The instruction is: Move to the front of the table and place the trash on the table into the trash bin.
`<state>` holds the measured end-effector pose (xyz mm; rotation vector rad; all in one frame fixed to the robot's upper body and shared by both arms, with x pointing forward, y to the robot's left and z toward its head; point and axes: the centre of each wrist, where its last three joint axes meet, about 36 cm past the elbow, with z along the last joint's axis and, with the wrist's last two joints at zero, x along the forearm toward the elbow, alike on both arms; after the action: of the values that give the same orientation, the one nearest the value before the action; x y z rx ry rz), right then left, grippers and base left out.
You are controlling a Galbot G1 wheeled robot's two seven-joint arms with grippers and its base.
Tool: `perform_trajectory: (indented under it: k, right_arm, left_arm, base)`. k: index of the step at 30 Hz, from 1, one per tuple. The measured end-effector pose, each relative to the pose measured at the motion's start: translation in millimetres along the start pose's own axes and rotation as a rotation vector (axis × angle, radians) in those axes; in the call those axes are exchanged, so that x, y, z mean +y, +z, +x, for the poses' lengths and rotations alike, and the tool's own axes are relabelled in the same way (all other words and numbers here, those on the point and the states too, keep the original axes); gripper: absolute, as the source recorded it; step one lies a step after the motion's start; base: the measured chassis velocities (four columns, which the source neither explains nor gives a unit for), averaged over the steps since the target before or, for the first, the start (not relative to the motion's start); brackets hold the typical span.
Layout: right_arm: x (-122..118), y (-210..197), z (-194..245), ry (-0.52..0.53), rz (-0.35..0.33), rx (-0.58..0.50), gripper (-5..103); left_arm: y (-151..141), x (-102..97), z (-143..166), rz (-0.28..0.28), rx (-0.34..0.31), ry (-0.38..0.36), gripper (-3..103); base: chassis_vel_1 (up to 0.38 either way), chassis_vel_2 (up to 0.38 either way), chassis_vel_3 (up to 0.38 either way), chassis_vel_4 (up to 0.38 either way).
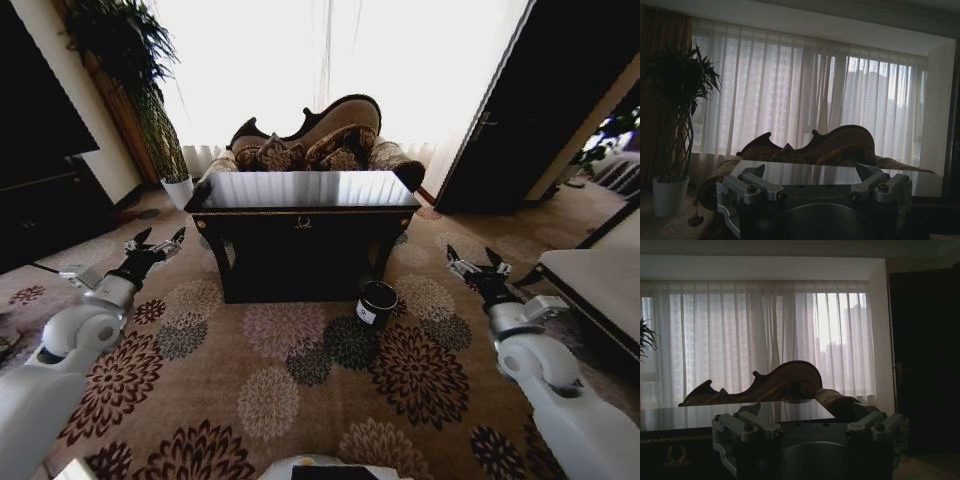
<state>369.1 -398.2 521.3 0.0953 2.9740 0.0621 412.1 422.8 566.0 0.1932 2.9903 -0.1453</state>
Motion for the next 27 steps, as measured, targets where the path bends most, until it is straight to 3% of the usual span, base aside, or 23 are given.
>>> perform_trajectory:
  k: [18, 27]
  right_arm:
    - [0.3, 0.8, 0.6, 0.001, 0.001, -0.014, 100]
    - [4.7, 6.0, 3.4, -0.018, 0.034, -0.084, 100]
  left_arm:
    - [0.0, 0.0, 0.0, 0.0, 0.0, 0.0, 100]
    - [0.0, 0.0, 0.0, 0.0, 0.0, 0.0, 100]
  base:
    - [0.091, -0.093, -0.088, 0.102]
    - [0.005, -0.006, -0.005, 0.003]
